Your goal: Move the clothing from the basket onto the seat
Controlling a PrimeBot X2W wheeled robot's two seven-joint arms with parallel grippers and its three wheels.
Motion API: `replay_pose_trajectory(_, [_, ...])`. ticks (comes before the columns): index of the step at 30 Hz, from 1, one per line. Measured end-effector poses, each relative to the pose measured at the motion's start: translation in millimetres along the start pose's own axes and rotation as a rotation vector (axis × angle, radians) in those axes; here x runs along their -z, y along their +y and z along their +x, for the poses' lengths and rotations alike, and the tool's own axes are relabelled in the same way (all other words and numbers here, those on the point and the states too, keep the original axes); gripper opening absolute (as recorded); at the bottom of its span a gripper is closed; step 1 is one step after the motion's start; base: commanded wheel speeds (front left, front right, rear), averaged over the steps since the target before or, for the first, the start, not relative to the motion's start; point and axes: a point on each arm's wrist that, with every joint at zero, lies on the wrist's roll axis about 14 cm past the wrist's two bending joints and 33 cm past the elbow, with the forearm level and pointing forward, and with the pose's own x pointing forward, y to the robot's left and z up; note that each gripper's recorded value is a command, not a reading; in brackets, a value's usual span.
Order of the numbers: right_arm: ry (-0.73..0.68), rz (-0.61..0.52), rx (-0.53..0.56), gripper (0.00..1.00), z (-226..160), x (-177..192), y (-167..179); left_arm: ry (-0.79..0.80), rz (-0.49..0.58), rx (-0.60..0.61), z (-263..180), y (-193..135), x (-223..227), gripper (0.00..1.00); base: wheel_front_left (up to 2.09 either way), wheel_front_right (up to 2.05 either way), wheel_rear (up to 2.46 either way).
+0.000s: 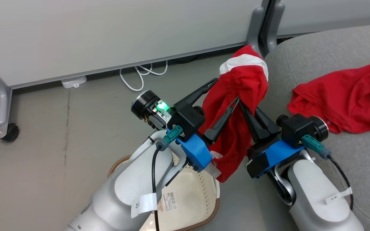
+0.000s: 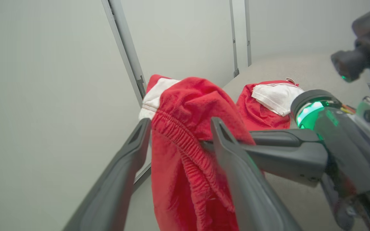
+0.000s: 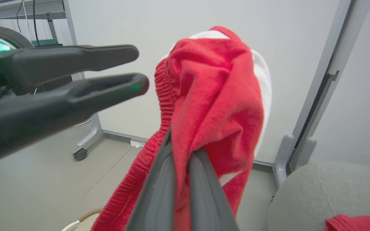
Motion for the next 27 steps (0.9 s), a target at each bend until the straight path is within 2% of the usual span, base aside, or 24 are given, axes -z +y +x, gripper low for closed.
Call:
replay_pose_trajectory(10, [0.008,-0.017,0.192,0.0,-30,1,-63,0.013,-0.035,0.115,26,-30,19,1.0,0.0,0.0,0.0])
replay_pose_trajectory(18, [0.044,-0.033,0.386,0.0,-82,9,-116,0.011,-0.067,0.225,45,-63,29,1.0,0.0,0.0,0.0])
replay_pose_trajectory(27, [0.076,-0.054,0.546,0.0,-132,11,-151,0.017,-0.099,0.352,58,-104,40,1.0,0.0,0.0,0.0])
